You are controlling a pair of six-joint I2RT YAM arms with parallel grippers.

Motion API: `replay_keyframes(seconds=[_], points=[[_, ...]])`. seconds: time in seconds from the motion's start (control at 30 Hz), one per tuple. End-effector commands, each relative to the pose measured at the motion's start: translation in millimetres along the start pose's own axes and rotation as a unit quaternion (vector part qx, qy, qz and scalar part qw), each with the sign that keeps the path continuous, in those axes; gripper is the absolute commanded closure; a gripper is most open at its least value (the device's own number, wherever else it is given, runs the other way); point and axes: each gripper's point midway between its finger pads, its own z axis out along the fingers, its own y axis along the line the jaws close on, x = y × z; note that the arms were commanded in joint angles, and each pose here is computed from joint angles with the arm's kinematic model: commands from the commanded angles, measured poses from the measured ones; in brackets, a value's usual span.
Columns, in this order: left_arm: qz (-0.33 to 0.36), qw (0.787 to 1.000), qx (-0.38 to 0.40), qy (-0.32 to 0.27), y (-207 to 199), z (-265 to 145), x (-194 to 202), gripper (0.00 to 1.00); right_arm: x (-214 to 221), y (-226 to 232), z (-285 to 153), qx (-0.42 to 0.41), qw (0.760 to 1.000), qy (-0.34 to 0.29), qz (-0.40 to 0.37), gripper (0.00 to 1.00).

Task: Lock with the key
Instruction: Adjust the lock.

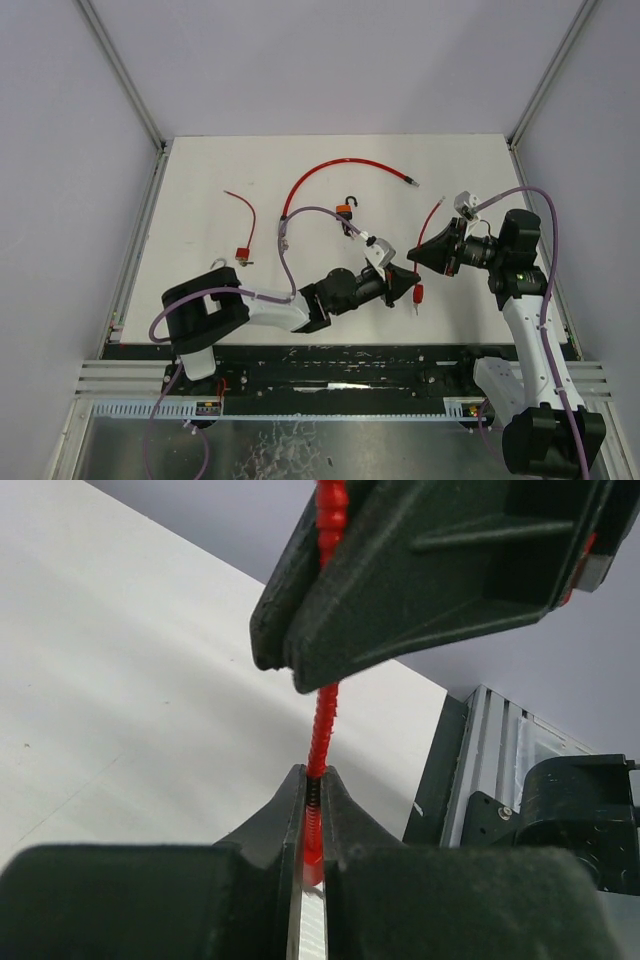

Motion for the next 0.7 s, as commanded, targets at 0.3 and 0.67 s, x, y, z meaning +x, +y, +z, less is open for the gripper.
replay_keyframes(seconds=[0.3,0.67], points=[[-0.072,0.995,0.055,0.049,2,-32,-47,1.0,-1,-4,-17,0.077,0.991,0.052,-0.1,0.41],[-0.102,0.973,0.072,0.195,11,-80,-56,1.0,6,36,-26,0.016,0.962,0.065,-0.263,0.39]])
